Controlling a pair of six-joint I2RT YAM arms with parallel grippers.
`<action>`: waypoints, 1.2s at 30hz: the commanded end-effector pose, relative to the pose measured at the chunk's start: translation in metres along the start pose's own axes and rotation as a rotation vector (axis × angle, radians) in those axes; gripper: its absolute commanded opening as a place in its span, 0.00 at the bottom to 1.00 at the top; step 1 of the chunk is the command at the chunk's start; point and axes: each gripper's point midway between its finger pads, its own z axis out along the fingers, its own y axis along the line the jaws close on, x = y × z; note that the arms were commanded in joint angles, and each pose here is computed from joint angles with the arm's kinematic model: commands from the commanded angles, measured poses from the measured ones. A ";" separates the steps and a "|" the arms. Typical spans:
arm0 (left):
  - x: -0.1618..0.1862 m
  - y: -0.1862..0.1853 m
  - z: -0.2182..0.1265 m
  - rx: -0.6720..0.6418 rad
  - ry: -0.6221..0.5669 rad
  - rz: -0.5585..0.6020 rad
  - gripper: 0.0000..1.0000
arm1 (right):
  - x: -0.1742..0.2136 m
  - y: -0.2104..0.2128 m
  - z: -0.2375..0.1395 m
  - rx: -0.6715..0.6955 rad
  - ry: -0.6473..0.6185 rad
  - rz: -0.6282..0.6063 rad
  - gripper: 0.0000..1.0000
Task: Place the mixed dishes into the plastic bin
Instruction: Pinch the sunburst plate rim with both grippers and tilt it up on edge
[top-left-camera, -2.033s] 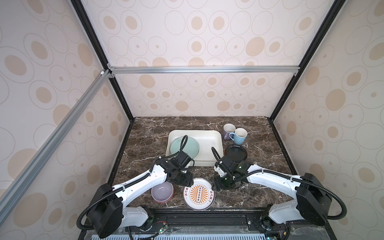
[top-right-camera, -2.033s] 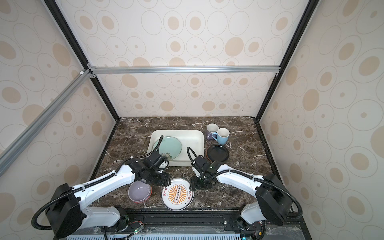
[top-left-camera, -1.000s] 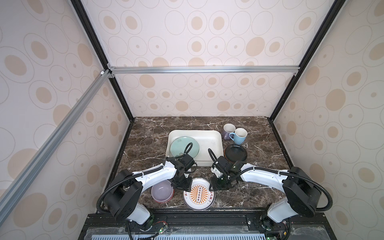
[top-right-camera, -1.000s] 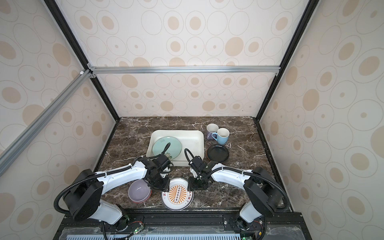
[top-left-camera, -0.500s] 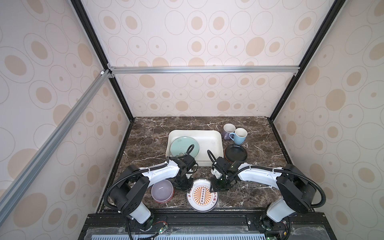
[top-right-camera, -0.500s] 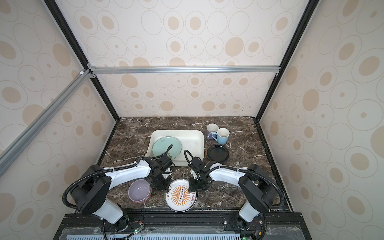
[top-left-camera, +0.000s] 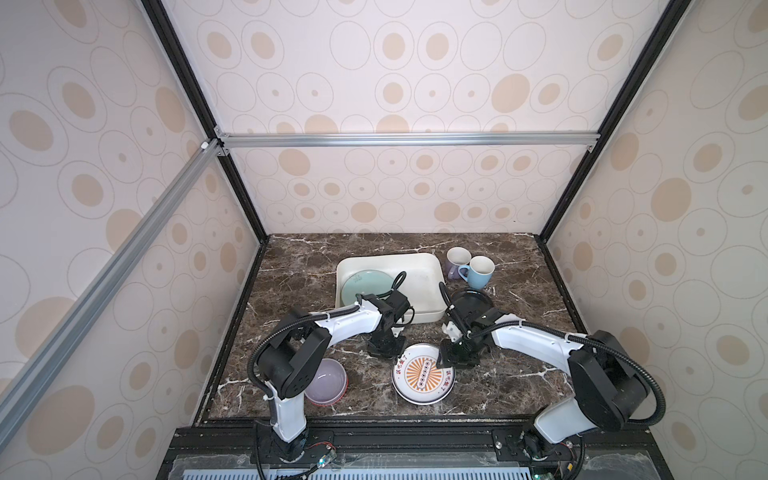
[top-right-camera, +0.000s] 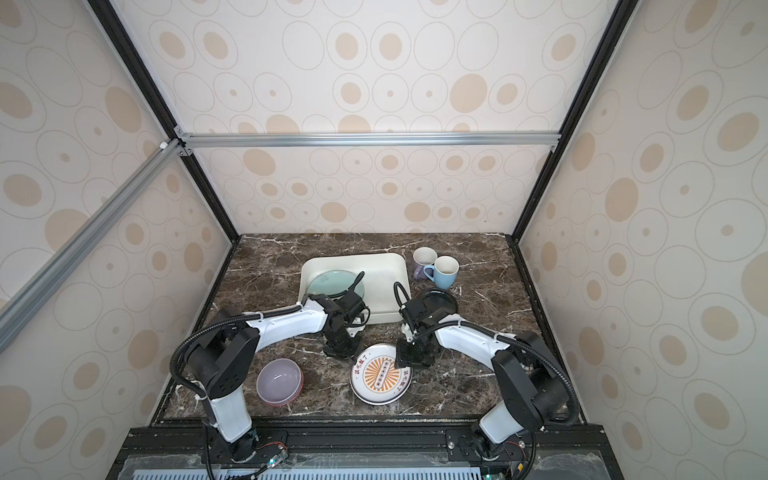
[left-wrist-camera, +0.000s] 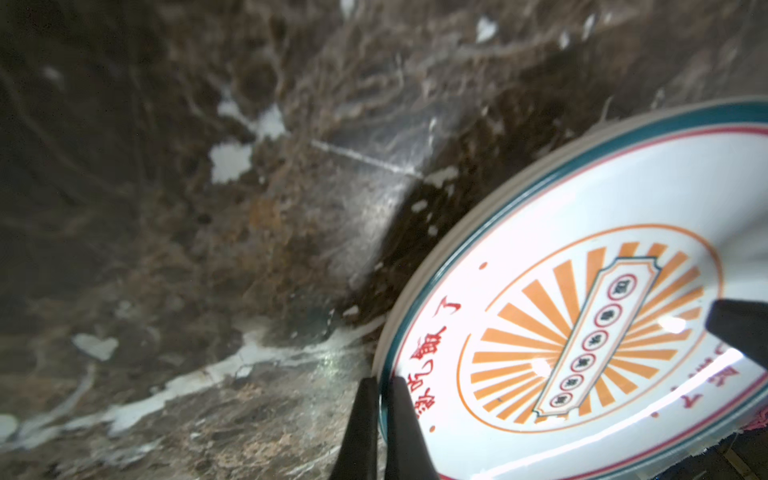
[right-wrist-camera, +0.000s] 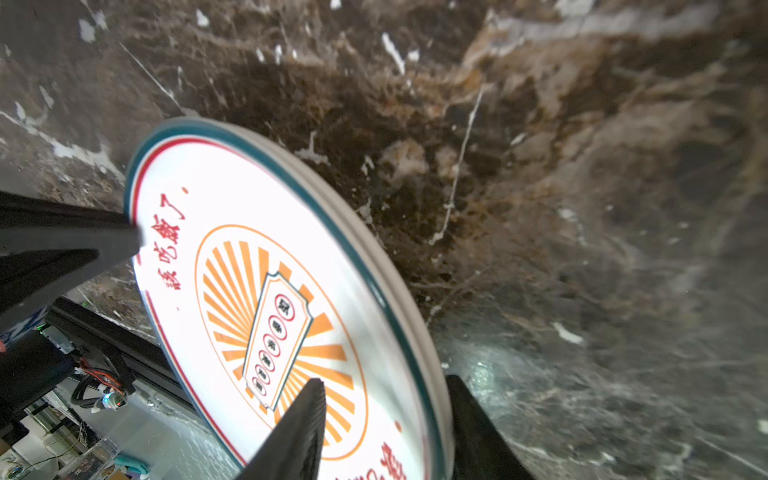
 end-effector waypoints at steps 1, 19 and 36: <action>-0.022 0.007 -0.005 -0.047 -0.057 0.016 0.02 | -0.001 0.000 -0.012 0.004 -0.003 -0.032 0.52; 0.016 0.016 -0.035 -0.038 -0.052 0.003 0.07 | 0.011 -0.021 -0.015 0.026 0.003 0.000 0.56; 0.031 -0.009 -0.019 0.049 -0.088 0.023 0.03 | 0.025 -0.026 -0.024 0.019 -0.031 0.024 0.58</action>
